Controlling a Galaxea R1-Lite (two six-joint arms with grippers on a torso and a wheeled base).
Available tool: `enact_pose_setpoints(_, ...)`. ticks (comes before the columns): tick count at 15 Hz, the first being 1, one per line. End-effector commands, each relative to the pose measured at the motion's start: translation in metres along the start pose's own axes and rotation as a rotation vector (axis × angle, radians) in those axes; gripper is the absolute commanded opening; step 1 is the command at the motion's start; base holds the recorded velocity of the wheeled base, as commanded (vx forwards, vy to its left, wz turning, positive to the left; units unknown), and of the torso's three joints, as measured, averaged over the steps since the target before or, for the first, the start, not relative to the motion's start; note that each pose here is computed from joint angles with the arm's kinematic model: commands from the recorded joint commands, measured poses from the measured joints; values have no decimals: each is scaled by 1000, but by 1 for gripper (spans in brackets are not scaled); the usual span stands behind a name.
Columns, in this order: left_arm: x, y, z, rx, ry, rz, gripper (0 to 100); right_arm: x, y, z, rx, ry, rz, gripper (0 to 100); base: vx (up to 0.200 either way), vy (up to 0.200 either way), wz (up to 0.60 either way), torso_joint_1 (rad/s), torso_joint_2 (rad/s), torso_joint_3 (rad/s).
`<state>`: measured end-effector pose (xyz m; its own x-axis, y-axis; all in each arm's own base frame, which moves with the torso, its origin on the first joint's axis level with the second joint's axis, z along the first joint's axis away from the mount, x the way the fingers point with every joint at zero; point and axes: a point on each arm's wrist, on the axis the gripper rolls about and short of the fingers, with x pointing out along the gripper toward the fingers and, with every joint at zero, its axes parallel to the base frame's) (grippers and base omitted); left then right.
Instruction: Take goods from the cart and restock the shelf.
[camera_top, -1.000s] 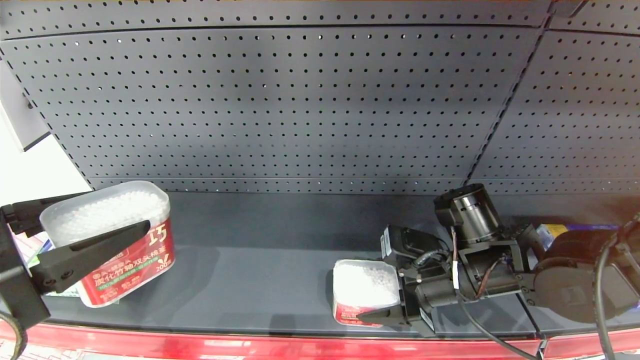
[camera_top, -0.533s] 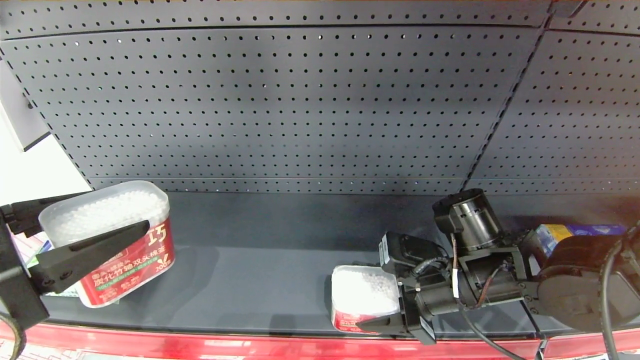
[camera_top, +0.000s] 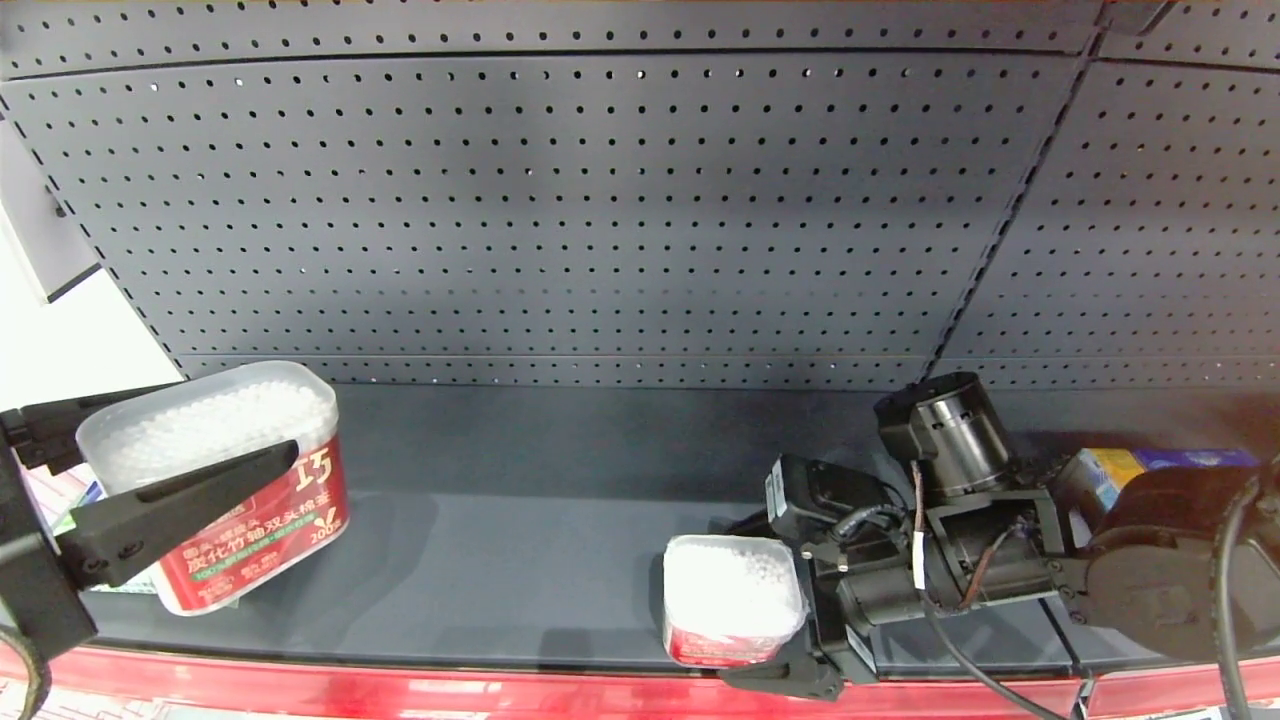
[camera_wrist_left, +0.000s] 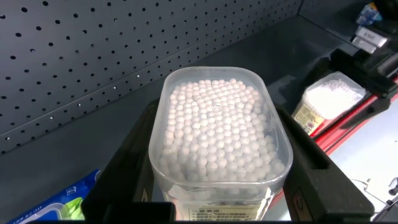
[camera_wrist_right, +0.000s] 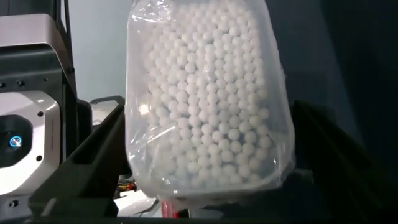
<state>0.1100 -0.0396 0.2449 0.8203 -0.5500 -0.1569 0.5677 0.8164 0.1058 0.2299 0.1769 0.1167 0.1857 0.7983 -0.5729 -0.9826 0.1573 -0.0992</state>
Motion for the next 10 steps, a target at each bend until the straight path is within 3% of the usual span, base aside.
enact_pose_setpoints(1, 0, 0, 0, 1, -1, -1, 0, -12, 6, -2, 0, -7, -13, 100, 0, 0, 0, 0, 0, 0)
enact_pose_setpoints(5, 1, 1, 2, 2, -1, -5, 0, -45, 19, -7, 2, -31, -69, 100, 0, 0, 0, 0, 0, 0)
enact_pose_setpoints(10, 4, 0, 2, 6, 4, -15, 0, -113, 65, -17, -41, -111, -244, 100, 0, 0, 0, 0, 0, 0)
